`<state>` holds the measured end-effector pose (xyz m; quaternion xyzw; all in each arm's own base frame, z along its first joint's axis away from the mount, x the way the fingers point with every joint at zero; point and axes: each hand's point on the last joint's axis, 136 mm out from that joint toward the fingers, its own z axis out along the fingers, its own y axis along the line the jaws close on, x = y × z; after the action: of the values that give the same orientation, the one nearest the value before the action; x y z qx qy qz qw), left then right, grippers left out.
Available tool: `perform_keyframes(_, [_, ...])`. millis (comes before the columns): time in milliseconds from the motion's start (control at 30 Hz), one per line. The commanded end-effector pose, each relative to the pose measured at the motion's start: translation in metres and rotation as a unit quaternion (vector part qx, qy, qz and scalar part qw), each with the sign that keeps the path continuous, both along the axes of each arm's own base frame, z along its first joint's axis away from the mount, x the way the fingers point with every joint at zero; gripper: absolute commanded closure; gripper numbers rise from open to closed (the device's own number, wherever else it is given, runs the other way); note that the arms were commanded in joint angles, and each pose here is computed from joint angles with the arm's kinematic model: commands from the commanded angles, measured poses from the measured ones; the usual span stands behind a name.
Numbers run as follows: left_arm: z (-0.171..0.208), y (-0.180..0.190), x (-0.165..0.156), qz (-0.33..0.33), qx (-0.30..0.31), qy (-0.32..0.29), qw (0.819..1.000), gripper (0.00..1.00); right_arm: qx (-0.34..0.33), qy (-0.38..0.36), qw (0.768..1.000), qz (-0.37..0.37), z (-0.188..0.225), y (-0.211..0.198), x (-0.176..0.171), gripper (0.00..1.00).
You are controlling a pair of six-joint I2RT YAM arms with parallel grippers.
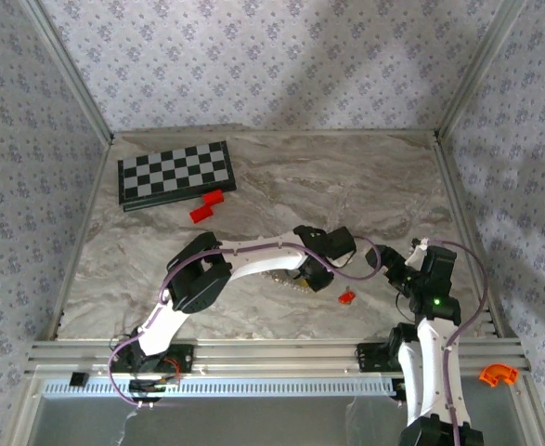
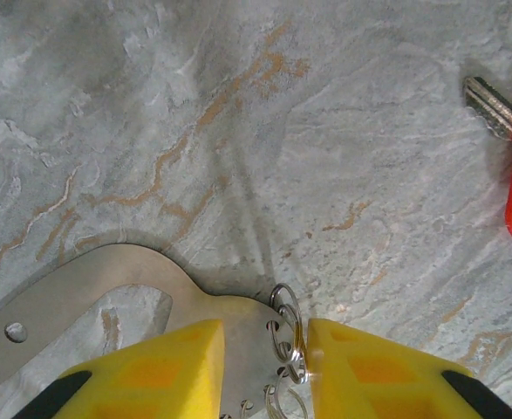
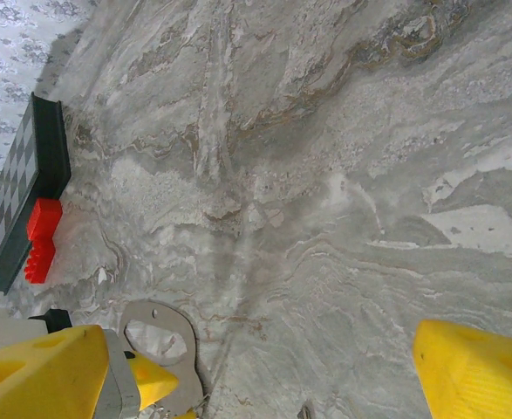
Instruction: Put the keys on the keyring
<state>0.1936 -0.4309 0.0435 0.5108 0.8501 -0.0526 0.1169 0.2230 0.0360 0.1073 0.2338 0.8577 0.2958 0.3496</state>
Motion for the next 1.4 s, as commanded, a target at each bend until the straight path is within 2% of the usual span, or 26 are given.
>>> perform_keyframes(0, [0.013,-0.010,0.000,-0.003,-0.026,0.003,1.000,0.69,0.001,-0.002,1.000,0.002,0.002,0.000,-0.001,0.08])
perform_keyframes(500, [0.010,-0.001,0.013,0.017,-0.026,0.003,1.000,0.75,0.000,-0.004,1.000,0.001,0.003,0.000,-0.001,0.08])
perform_keyframes(1033, [0.008,0.002,0.006,0.013,-0.028,0.016,0.999,0.79,-0.003,-0.005,1.000,0.001,0.004,-0.001,0.000,0.09])
perform_keyframes(1367, [0.020,0.000,0.012,0.047,-0.080,0.055,0.994,0.81,-0.003,-0.004,1.000,0.002,0.005,0.000,-0.001,0.08])
